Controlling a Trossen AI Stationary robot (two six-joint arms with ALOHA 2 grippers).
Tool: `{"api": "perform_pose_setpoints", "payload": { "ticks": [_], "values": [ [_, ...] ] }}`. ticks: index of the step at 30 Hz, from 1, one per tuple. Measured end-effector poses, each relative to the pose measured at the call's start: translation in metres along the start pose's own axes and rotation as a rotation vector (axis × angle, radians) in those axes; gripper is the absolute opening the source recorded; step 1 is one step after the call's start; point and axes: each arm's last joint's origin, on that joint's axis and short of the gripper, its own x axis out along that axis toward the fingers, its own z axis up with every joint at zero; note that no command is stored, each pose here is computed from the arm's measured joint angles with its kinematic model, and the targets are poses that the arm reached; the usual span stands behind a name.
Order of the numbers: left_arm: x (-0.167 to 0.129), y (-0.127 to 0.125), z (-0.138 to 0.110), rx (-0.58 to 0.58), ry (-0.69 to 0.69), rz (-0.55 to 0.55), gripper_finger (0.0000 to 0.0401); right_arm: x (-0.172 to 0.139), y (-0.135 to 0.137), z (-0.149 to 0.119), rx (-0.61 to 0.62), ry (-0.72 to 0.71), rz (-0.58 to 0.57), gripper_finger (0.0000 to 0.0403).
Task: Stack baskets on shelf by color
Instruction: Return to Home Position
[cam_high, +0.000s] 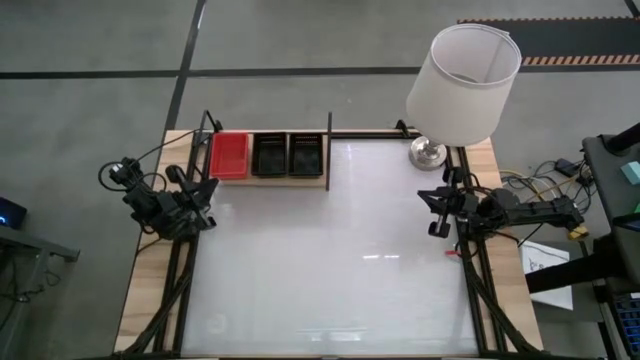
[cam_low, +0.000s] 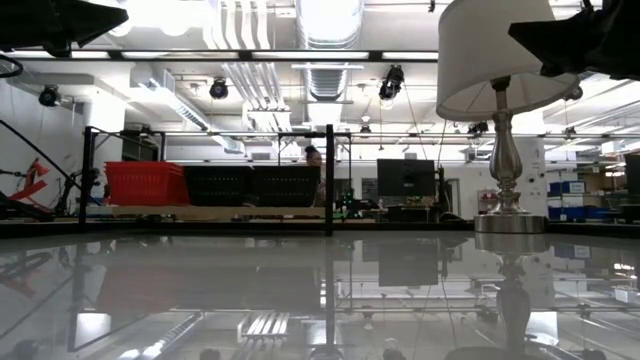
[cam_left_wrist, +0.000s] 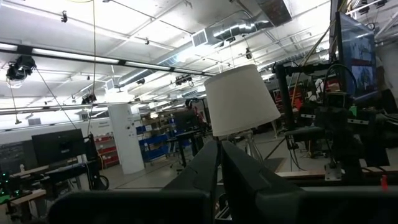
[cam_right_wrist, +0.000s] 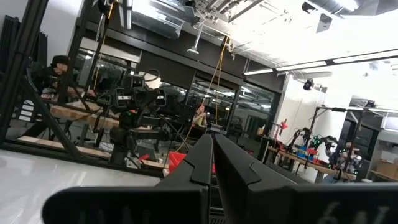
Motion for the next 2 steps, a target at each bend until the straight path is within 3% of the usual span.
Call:
{"api": "perform_pose_setpoints", "payload": {
  "ticks": [2],
  "values": [
    [0.0000,0.0000,0.0000,0.000,0.000,0.000,0.0006,0.0000,0.0000,0.0000,0.000,0.000,0.000,0.0009]
  ]
}}
